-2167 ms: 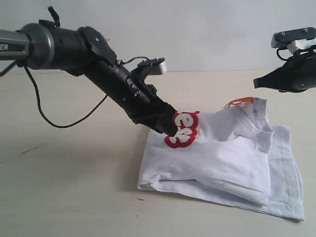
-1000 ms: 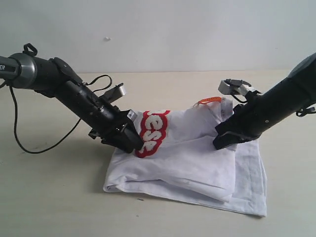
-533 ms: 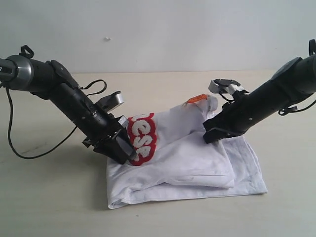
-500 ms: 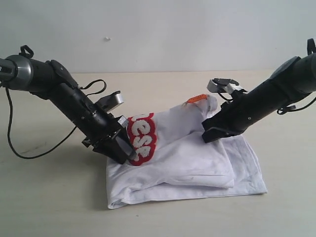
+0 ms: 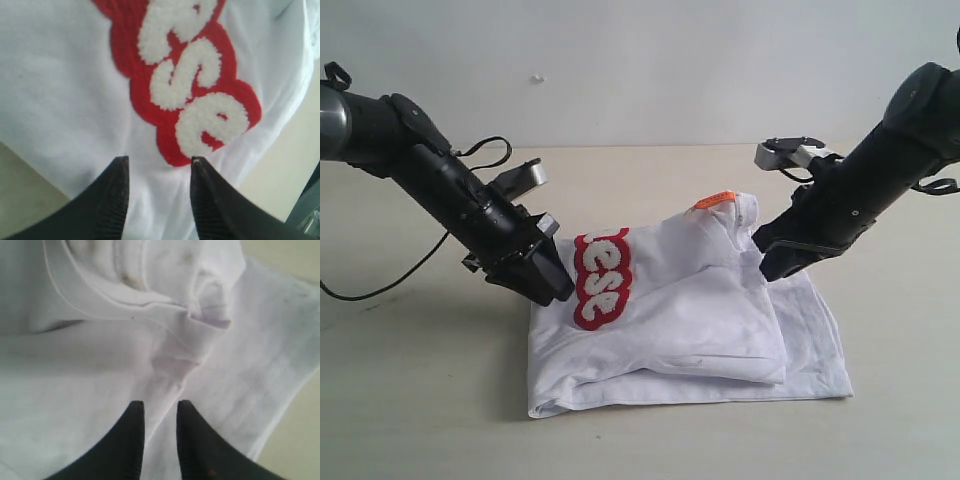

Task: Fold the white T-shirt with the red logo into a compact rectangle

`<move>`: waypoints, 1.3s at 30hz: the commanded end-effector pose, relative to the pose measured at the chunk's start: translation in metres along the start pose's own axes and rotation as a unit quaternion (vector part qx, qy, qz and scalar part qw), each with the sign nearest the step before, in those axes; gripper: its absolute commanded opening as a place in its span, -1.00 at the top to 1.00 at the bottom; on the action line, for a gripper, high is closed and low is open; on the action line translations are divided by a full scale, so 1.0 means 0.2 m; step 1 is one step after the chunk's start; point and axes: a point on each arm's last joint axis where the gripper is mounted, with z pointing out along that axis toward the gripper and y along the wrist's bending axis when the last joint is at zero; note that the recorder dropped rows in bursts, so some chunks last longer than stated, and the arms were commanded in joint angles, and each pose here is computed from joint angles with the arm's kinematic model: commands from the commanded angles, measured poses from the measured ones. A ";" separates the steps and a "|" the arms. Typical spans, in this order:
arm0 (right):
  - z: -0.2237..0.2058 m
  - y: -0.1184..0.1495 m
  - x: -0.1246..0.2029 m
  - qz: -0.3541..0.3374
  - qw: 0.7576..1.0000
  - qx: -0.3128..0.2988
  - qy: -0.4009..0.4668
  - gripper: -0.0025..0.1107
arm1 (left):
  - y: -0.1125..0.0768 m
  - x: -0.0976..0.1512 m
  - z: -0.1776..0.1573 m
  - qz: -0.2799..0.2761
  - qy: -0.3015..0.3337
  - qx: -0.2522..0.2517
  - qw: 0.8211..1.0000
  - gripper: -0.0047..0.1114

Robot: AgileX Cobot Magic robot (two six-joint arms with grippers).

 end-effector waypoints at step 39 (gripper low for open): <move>0.18 0.08 -0.06 0.042 0.978 -0.195 -0.060 0.96 | -0.18 0.09 -0.11 0.019 -0.028 0.033 0.999 0.22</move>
